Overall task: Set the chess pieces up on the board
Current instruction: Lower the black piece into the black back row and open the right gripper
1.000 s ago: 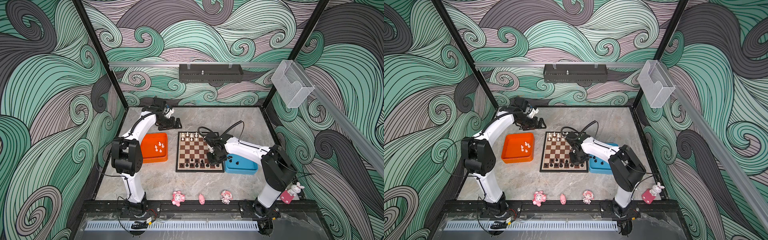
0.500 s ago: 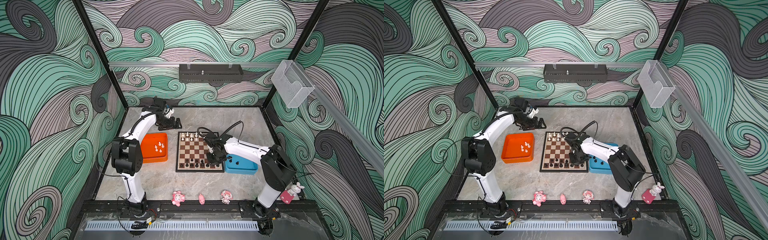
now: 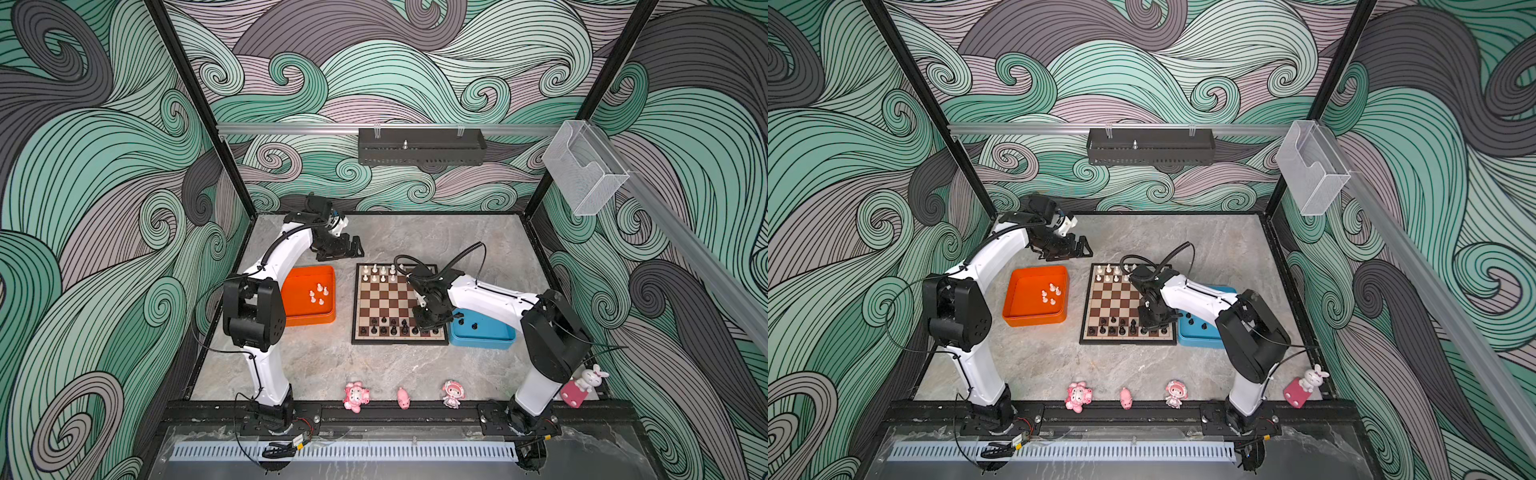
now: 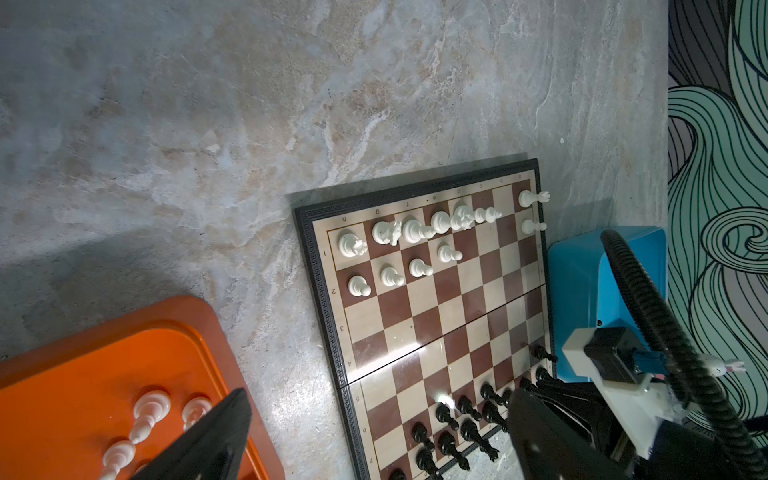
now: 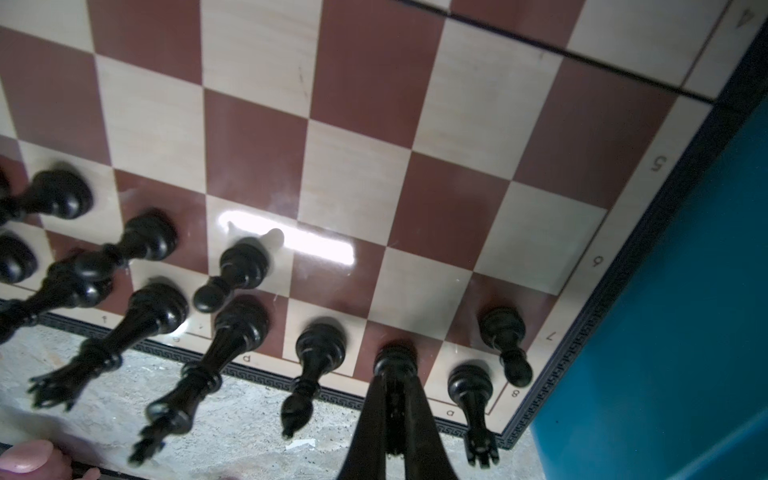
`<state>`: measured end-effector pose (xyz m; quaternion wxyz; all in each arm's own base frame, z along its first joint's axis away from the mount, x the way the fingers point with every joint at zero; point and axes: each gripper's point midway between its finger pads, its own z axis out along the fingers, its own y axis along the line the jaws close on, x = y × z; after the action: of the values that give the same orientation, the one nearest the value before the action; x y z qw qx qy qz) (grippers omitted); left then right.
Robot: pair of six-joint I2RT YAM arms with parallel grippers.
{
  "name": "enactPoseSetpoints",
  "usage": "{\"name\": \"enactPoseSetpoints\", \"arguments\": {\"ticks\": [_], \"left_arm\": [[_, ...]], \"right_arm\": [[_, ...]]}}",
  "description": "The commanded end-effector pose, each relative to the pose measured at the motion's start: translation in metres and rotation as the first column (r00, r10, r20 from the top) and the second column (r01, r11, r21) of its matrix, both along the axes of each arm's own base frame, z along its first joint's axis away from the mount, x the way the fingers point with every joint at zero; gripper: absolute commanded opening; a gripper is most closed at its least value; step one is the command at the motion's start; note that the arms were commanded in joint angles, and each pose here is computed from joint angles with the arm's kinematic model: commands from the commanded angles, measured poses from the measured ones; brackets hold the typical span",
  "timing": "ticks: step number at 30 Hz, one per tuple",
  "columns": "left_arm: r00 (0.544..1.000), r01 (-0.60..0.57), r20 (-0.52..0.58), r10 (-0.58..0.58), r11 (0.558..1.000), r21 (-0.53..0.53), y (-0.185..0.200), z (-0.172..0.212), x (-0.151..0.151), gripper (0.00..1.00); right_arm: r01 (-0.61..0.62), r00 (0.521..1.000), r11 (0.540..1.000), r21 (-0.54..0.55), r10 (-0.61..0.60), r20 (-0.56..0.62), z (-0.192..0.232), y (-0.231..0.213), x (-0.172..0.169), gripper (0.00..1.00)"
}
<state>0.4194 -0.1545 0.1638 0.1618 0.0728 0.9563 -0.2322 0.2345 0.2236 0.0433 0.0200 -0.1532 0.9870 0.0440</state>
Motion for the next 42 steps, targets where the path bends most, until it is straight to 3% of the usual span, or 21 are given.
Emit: {"name": "enactPoseSetpoints", "arguments": {"ticks": [1,24,42], "left_arm": [[1.000,-0.004,-0.016,0.004,1.000,-0.019,-0.001,-0.004,0.002,0.99],[1.000,-0.004,-0.018,0.004,1.000,-0.020,-0.001,-0.004,0.002,0.99],[1.000,-0.006,-0.025,0.006,1.000,-0.019,-0.001,-0.006,0.002,0.99]], "right_arm": [[0.008,1.000,0.999,-0.040,-0.008,-0.009,-0.002,-0.006,-0.003,0.07],[0.003,1.000,1.000,-0.013,-0.003,0.016,0.007,0.003,0.004,0.17],[0.007,1.000,1.000,-0.030,-0.006,0.017,0.005,-0.002,0.002,0.18]]}}
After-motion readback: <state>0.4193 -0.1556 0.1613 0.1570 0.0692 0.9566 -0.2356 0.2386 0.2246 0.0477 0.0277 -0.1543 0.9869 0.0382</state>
